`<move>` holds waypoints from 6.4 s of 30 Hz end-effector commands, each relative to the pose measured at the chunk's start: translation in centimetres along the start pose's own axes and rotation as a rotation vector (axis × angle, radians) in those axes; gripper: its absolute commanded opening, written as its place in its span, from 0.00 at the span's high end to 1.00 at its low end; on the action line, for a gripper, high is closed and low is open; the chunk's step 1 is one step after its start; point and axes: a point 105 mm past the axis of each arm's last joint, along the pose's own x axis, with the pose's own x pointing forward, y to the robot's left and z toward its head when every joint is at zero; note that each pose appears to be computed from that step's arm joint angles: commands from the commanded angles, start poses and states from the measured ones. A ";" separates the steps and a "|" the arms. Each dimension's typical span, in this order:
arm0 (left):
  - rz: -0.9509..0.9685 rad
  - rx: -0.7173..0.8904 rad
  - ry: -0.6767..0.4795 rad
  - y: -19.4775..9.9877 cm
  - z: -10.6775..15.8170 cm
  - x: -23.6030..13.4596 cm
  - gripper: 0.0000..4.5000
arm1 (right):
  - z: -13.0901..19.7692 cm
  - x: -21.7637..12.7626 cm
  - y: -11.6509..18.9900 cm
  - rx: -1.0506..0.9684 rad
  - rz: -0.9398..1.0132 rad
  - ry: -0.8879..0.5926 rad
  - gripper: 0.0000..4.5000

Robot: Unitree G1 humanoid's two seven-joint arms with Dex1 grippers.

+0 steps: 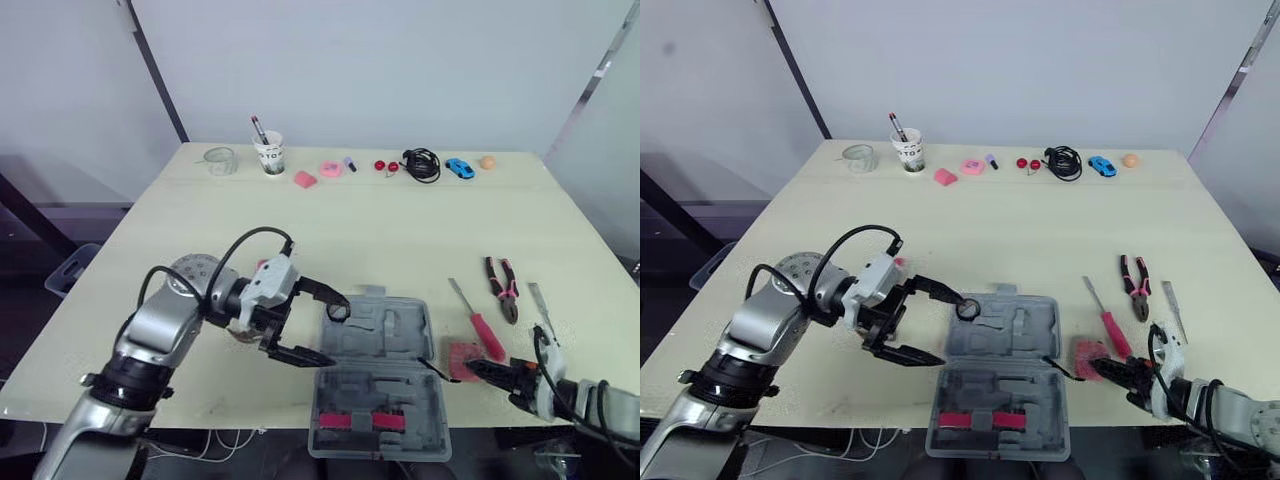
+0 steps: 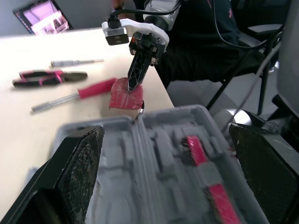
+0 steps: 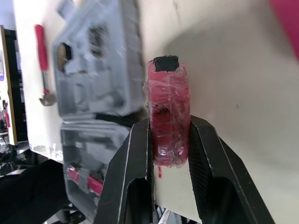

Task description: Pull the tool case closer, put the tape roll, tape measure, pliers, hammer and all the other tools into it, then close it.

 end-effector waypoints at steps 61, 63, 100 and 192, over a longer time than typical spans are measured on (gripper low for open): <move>0.209 -0.064 0.021 -3.0 -0.1 -3.8 0.00 | 1.7 1.3 -1.4 -1.402 0.080 0.184 0.34; 0.212 -0.065 0.020 -3.0 -0.1 -3.9 0.00 | 1.8 1.1 -1.0 -1.415 0.087 0.185 0.34; 0.465 -0.094 0.017 -1.9 -1.6 -5.3 0.00 | 6.2 9.4 11.2 -1.864 -0.094 0.604 0.34; 0.573 -0.173 -0.045 -1.6 -3.5 -5.6 0.00 | 6.5 10.5 7.0 -1.318 0.294 -0.325 0.72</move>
